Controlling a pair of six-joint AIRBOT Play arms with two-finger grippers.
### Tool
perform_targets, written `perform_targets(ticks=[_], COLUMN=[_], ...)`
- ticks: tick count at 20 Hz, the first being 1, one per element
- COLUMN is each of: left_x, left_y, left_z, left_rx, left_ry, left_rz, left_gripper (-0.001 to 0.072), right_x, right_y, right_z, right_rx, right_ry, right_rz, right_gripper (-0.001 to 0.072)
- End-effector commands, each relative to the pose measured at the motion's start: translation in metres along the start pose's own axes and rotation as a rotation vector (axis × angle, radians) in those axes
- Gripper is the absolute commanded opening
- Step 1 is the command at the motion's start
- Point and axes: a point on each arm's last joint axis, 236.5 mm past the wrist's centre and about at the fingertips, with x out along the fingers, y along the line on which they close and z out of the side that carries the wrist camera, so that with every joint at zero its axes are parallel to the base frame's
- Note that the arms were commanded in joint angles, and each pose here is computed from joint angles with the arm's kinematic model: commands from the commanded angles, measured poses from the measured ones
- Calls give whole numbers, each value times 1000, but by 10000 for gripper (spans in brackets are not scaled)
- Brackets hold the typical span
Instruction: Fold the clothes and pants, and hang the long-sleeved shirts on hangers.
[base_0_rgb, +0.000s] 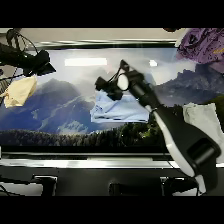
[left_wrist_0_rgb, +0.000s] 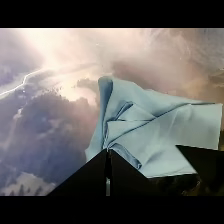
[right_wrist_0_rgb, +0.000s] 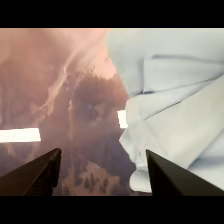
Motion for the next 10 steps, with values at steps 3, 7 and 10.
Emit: perform_targets(ticks=[3, 7, 10], left_x=[0, 0, -1], left_y=[0, 0, 0], left_z=[0, 0, 0], left_rx=[0, 29, 60], left_ry=[-2, -2, -1], left_rz=[0, 0, 0], left_gripper=[25, 25, 25], right_x=[-98, -164, -169], right_y=[-72, -193, -250], right_z=[87, 122, 127], right_rx=[-63, -67, -39], right_ry=[-73, 12, 61], right_rz=[-78, -237, -169], right_gripper=[667, 654, 587])
